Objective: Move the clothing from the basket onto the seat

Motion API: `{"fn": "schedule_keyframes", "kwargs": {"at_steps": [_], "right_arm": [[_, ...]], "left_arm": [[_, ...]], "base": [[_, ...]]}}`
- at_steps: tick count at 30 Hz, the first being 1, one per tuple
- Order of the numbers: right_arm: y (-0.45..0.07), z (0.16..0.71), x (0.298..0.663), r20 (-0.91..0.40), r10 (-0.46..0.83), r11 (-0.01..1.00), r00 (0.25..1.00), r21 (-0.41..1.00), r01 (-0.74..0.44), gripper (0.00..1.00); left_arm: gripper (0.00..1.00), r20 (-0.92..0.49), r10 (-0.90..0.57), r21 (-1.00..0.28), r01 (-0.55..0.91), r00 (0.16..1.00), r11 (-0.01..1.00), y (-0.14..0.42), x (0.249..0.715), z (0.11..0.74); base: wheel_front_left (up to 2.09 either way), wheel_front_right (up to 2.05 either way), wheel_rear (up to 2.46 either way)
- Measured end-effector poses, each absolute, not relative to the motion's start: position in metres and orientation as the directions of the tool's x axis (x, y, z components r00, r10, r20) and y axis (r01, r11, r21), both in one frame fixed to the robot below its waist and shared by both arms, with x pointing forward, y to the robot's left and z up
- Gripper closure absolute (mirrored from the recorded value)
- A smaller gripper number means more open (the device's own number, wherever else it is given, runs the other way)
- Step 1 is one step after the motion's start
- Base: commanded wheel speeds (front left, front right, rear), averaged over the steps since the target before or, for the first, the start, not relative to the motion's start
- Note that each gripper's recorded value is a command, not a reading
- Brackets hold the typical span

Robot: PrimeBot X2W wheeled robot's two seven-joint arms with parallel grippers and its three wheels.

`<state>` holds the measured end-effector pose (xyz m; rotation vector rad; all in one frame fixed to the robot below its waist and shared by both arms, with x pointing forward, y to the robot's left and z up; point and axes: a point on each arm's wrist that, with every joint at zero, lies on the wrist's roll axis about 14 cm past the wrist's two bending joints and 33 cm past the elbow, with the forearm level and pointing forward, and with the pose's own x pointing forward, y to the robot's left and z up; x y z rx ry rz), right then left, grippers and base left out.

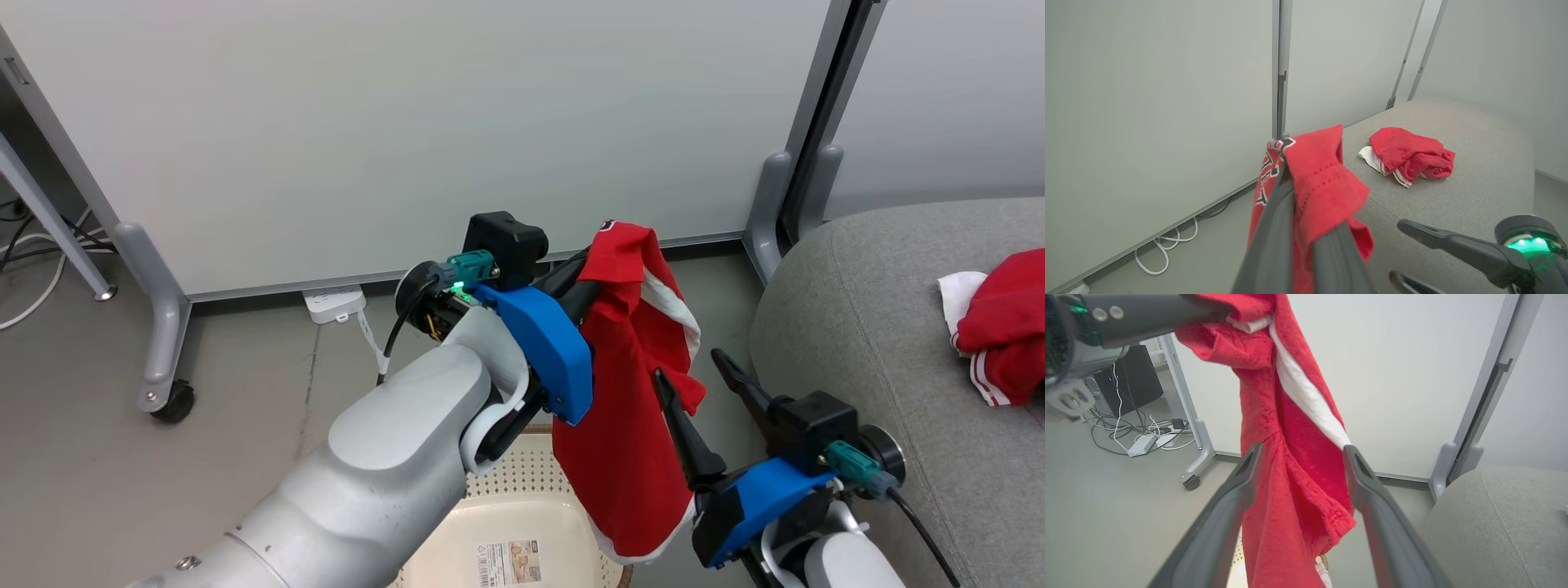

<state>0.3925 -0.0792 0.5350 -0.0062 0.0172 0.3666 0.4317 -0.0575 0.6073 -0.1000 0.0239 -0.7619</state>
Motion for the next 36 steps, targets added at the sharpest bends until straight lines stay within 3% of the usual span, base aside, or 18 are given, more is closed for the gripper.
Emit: {"fn": "schedule_keyframes", "kwargs": {"at_steps": [21,29,30,31,32,33,36], "right_arm": [[-0.028,0.521,0.443,-0.14,0.488,0.864,0.862,-0.062,-0.499,0.0],[-0.015,0.516,0.447,-0.173,0.52,0.844,0.837,-0.046,-0.534,0.0],[-0.014,0.514,0.447,-0.181,0.524,0.842,0.833,-0.042,-0.538,0.06],[-0.012,0.513,0.447,-0.188,0.527,0.839,0.828,-0.038,-0.543,0.54],[-0.011,0.513,0.447,-0.193,0.529,0.838,0.826,-0.036,-0.545,0.82],[-0.011,0.512,0.447,-0.195,0.532,0.835,0.824,-0.042,-0.548,1.0],[-0.01,0.513,0.448,-0.193,0.534,0.833,0.823,-0.044,-0.551,1.0]], "left_arm": [[1.0,0.027,-0.732,-0.095,0.73,0.681,0.677,-0.068,0.414,0.611],[1.0,0.04,-0.74,-0.091,0.739,0.672,0.667,-0.072,0.409,0.617],[1.0,0.04,-0.74,-0.092,0.74,0.671,0.666,-0.072,0.409,0.617],[1.0,0.04,-0.741,-0.092,0.741,0.67,0.665,-0.072,0.408,0.617],[1.0,0.041,-0.741,-0.094,0.741,0.67,0.665,-0.073,0.408,0.618],[1.0,0.043,-0.742,-0.094,0.742,0.669,0.664,-0.073,0.408,0.618],[1.0,0.046,-0.744,-0.095,0.745,0.666,0.661,-0.074,0.406,0.619]], "base": [[0.0,0.0,0.0],[0.0,0.0,0.0],[0.0,0.0,0.0],[0.0,0.0,0.0],[0.0,0.0,0.0],[0.0,0.0,0.0],[0.0,0.0,0.0]]}}
